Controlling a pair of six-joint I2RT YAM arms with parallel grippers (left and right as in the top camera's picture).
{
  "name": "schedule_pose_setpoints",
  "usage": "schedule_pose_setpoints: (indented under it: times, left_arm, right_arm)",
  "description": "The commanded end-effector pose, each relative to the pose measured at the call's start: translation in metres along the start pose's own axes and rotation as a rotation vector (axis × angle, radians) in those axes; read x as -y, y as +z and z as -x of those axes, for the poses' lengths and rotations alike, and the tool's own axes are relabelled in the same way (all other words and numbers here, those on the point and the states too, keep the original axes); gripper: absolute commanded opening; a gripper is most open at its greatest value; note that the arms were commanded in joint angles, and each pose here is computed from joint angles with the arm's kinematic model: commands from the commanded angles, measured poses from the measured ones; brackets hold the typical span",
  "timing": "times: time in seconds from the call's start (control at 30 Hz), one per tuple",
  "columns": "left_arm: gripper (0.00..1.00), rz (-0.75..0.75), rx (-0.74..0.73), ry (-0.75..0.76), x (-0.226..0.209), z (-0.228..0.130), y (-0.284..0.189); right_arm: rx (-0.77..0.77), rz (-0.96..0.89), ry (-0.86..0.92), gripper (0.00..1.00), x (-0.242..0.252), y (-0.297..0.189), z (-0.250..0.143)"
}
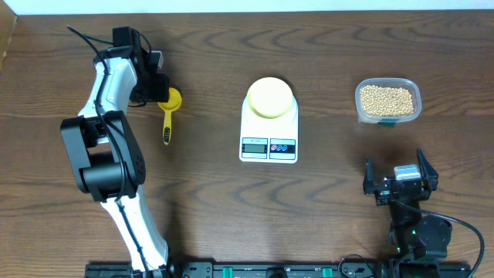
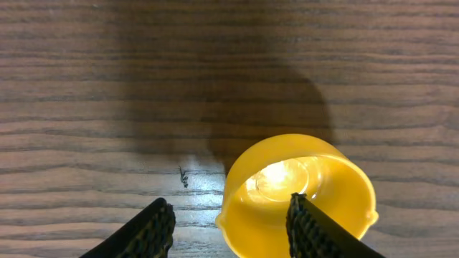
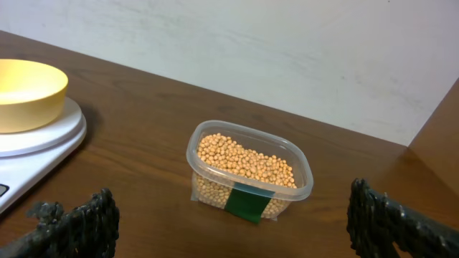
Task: Scoop item into bowl and weigh 50g on scale
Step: 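Reach the left gripper to the yellow scoop and grasp its cup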
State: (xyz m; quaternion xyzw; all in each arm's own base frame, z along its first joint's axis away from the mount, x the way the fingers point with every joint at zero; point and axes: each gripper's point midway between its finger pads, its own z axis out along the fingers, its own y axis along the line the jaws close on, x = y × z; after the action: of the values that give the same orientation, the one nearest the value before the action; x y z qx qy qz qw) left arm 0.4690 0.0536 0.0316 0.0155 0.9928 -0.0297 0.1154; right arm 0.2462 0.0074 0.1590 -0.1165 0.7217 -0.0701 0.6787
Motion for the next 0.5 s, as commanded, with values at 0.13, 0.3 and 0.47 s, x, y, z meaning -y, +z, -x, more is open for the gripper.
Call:
schedule_pose_setpoints:
  times: [0.13, 0.3, 0.47]
  left_arm:
    - [0.48, 0.017, 0.019, 0.004, -0.004, 0.006, 0.007]
    - [0.39, 0.015, 0.004, 0.002, -0.004, 0.001, 0.014]
    - [0.37, 0.012, -0.013, -0.004, -0.004, -0.002, 0.021]
  right_arm:
    - [0.000, -0.002, 0.014, 0.99, 0.000, 0.000, -0.001]
    - [0.000, -0.001, 0.014, 0.99, 0.000, 0.000, -0.001]
    - [0.000, -0.002, 0.014, 0.99, 0.000, 0.000, -0.001]
